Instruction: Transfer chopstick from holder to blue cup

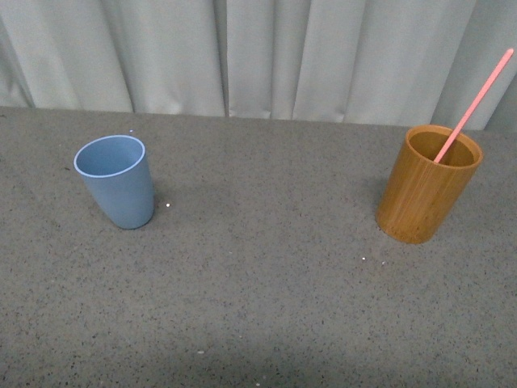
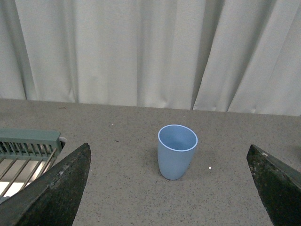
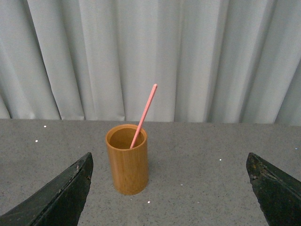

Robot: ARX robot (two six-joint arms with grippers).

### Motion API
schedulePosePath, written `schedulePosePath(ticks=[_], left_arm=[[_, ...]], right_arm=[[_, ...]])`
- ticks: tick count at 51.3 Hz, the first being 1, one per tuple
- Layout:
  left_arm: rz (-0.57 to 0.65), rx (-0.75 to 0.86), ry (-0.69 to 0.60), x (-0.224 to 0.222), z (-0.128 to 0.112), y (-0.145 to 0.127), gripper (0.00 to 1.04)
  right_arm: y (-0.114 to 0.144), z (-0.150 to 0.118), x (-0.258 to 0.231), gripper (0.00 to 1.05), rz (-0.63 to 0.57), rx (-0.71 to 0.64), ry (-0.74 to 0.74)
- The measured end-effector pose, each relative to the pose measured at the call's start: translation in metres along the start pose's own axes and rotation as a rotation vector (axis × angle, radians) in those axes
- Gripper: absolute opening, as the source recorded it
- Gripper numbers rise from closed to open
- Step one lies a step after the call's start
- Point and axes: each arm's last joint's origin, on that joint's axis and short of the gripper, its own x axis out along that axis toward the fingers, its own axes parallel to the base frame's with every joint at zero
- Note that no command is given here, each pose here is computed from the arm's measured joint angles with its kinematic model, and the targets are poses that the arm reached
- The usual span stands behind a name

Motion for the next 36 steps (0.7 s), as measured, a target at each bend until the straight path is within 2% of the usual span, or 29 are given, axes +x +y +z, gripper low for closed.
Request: schedulePosePath(ticks=[36], left_arm=[[0.000, 0.000, 0.000, 0.0000, 0.0000, 0.0000, 0.98]], right_arm=[[0.0000, 0.0000, 0.0000, 0.95, 0.000, 0.000, 0.000]])
